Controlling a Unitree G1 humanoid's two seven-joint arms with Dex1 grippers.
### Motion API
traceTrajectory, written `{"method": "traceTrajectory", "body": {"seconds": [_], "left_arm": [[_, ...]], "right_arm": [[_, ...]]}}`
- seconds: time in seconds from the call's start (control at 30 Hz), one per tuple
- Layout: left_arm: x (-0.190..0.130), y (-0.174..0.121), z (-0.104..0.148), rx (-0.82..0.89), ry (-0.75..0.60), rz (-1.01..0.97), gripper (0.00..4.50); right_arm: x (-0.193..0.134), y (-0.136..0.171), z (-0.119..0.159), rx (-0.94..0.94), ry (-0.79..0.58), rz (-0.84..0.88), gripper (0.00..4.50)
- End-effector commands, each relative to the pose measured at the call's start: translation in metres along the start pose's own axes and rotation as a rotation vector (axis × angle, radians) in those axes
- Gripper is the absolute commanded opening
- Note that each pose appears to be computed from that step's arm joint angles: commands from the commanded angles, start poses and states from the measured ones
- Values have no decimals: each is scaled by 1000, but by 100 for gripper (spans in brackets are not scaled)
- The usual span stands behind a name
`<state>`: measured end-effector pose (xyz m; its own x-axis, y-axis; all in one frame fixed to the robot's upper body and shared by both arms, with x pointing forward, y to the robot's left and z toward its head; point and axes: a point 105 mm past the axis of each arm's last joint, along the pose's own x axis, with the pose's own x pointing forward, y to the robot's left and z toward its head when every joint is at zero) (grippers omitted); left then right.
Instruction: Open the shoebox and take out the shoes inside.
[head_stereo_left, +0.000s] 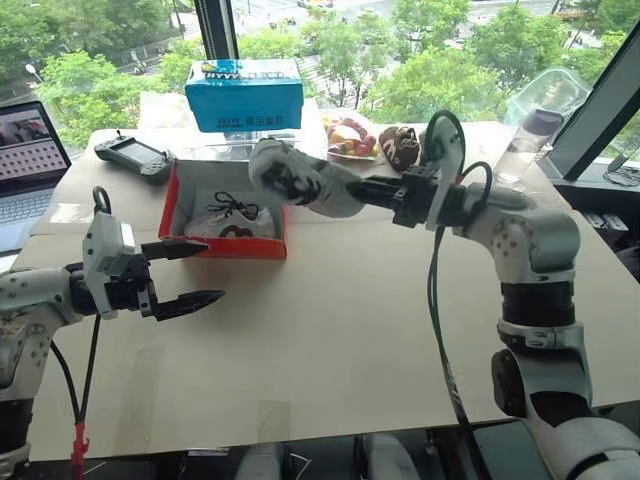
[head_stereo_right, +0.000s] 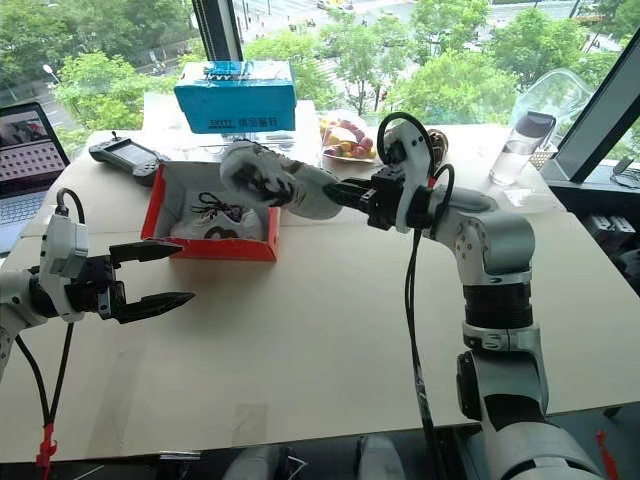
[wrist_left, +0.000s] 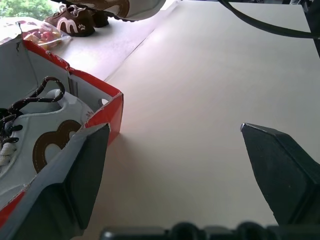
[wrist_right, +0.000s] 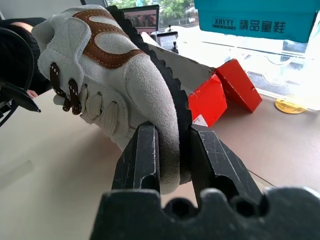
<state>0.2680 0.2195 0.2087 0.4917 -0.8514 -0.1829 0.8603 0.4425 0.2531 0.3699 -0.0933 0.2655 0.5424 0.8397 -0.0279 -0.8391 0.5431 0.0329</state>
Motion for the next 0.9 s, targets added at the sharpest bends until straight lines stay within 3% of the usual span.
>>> {"method": "traceTrajectory", "body": {"seconds": [0.03, 0.13, 0.27, 0.43, 0.5, 0.57, 0.63, 0.8, 0.9], "left_arm": [[-7, -1, 10, 42, -8, 17, 450], [-10, -4, 10, 40, -4, 27, 450], [-11, -6, 10, 34, -4, 38, 450], [-10, -7, 8, 27, -6, 42, 450], [-9, -7, 7, 24, -7, 41, 450], [-8, -7, 8, 23, -8, 39, 450], [-7, -7, 8, 23, -9, 38, 450], [-8, -7, 7, 21, -8, 44, 450], [-9, -8, 6, 19, -6, 48, 450]], "right_arm": [[-23, -10, 19, 103, -41, -39, 54], [-41, -28, 9, 285, -26, -116, 54], [-76, -69, -26, 546, 21, -339, 54], [-95, -88, -59, 776, 33, -451, 54], [-98, -94, -71, 862, 19, -485, 147], [-101, -100, -80, 894, 26, -527, 195], [-104, -106, -85, 918, 20, -571, 275], [-130, -127, -85, 866, 16, -723, 441], [-147, -137, -68, 694, 54, -811, 446]]}}
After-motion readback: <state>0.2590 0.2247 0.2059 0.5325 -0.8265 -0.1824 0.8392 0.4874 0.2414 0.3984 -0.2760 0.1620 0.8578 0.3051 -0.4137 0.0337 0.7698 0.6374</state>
